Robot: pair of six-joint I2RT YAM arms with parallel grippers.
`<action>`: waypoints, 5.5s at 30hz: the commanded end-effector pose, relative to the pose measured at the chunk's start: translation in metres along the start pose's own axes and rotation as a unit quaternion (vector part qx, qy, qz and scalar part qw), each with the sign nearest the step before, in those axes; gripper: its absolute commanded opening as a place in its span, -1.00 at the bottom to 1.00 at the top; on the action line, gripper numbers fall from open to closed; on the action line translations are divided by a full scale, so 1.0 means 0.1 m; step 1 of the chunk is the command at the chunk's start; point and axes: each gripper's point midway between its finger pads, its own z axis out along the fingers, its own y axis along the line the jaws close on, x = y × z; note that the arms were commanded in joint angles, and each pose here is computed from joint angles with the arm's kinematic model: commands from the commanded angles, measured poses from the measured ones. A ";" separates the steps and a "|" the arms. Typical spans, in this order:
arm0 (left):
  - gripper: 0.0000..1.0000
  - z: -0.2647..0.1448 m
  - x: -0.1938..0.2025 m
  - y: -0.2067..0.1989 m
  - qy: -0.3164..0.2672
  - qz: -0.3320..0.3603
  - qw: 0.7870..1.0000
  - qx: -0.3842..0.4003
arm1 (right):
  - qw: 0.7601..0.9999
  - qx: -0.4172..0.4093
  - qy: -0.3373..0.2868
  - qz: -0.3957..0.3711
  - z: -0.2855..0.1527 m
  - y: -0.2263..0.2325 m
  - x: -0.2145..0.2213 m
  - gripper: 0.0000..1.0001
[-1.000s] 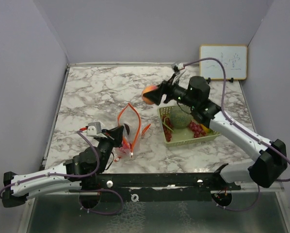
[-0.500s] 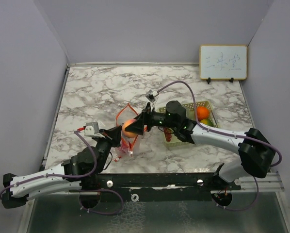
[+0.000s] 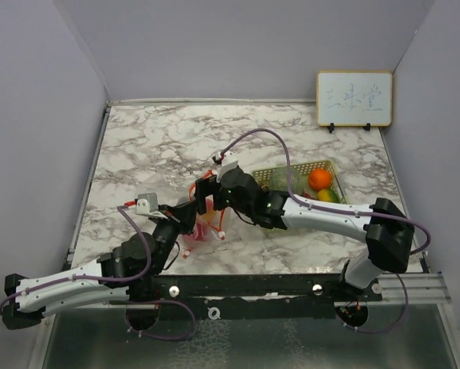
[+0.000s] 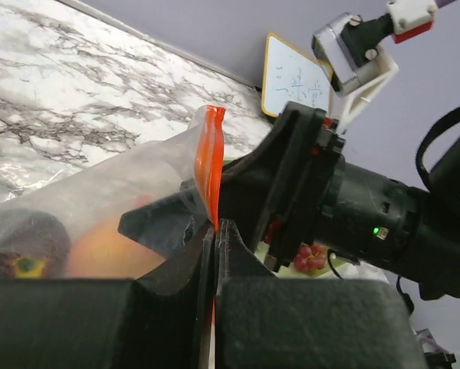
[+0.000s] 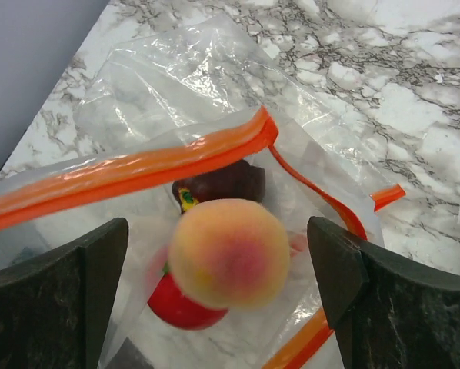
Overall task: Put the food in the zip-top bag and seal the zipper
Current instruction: Place the fake fruit in the zipper food storage bag, then pick up the fake fruit from the bin, then place the fake fruit in the zipper food storage bag, then pick up the fake fruit from the bin.
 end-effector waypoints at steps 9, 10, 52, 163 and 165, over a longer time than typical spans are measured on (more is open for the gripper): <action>-1.00 0.00 -0.12 -0.11 -0.013 -0.023 1.000 0.013 | 0.992 0.097 -0.082 0.028 -1.21 -0.45 -0.62 0.99; -1.00 0.01 -0.14 -0.16 -0.015 -0.024 0.999 0.022 | 0.985 0.148 -0.074 0.038 -1.30 -0.66 -0.55 0.99; -1.00 0.07 0.06 -0.75 0.024 -0.003 0.990 0.136 | 0.840 0.517 0.081 0.144 -1.70 -3.74 0.72 0.54; -1.00 -0.02 0.07 -0.33 0.024 0.007 0.996 0.083 | 0.847 0.501 0.007 0.179 -1.11 -3.88 0.31 0.24; -1.00 -0.02 0.08 -0.33 0.025 0.008 0.996 0.082 | 0.848 0.498 0.008 0.179 -1.11 -3.87 0.30 -0.11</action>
